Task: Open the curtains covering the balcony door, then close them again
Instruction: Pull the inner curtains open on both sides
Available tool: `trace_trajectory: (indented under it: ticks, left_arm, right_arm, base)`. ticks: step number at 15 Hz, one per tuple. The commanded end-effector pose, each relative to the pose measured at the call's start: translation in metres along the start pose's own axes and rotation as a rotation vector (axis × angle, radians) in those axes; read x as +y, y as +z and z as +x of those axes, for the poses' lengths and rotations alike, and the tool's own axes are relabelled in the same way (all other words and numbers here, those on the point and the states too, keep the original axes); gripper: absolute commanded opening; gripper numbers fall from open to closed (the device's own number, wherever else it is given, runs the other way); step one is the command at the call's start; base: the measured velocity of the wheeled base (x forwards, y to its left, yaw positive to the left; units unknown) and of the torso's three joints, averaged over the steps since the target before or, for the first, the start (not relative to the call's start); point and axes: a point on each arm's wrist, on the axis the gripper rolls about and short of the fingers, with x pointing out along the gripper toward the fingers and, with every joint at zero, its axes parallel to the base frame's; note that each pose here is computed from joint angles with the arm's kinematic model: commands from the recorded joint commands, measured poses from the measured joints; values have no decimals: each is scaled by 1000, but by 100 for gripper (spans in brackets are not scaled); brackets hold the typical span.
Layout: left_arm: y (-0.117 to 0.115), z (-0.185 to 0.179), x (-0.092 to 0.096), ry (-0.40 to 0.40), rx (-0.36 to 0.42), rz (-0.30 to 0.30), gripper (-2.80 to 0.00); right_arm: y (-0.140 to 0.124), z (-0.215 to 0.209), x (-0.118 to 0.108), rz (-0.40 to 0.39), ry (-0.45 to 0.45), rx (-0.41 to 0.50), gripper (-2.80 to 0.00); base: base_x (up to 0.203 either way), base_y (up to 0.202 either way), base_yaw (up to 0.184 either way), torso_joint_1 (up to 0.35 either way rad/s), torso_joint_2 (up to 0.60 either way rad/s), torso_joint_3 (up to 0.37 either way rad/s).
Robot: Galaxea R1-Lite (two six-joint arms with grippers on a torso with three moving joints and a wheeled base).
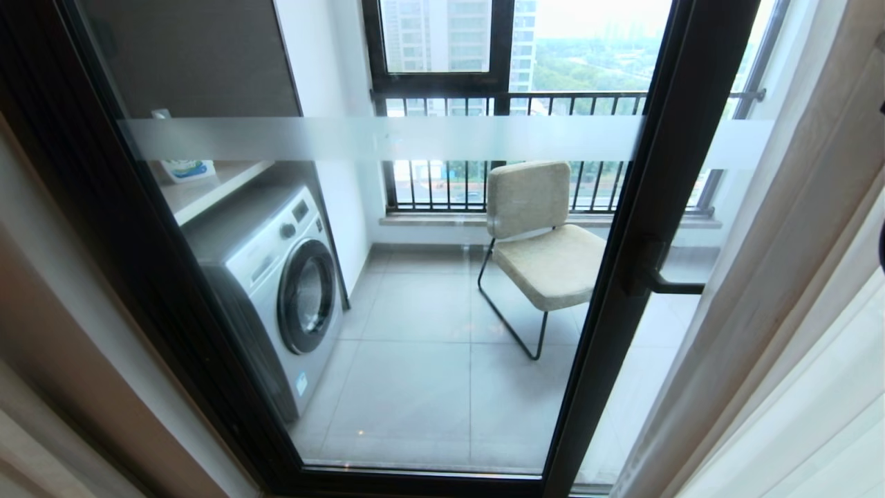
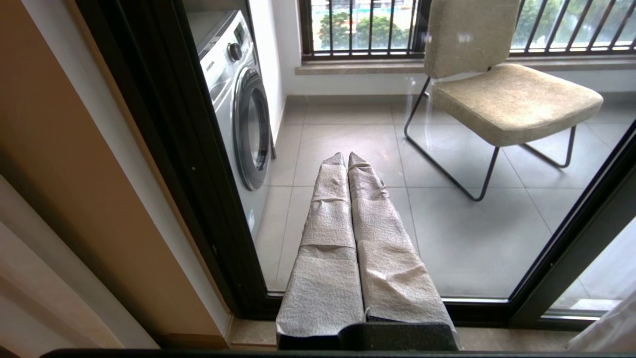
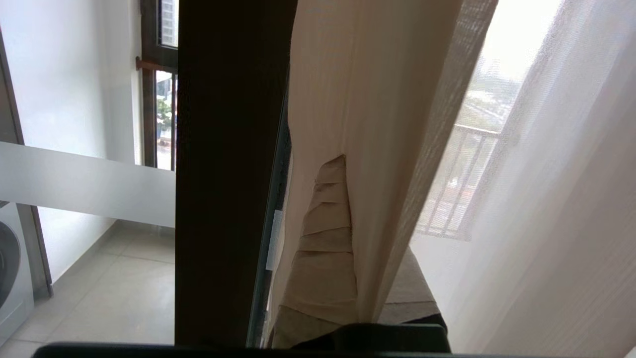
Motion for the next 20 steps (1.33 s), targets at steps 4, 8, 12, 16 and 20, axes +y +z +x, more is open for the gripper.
trace_trajectory:
  ticks: [4,8,12,16,20]
  left_arm:
    - [0,0,0,1,0,0,-280]
    - [0,0,0,1,0,0,-280]
    - [0,0,0,1,0,0,-280]
    - [0,0,0,1,0,0,-280]
    - [0,0,0,1,0,-7,-280]
  right_arm:
    - [-5,0,-5,-9,-20,15,-280]
    - [-6,0,-6,-8,-23,16,-280]
    - [-5,-1,-7,-9,-29,11,-280]
    - [-7,-2,-12,-17,-50,19,-280]
    - [-8,-2,-14,-20,-60,23,-280]
  base:
    - [0,0,0,0,0,0]
    - [0,0,0,0,0,0]
    - [0,0,0,0,0,0]
    - [0,0,0,0,0,0]
    - [0,0,0,0,0,0]
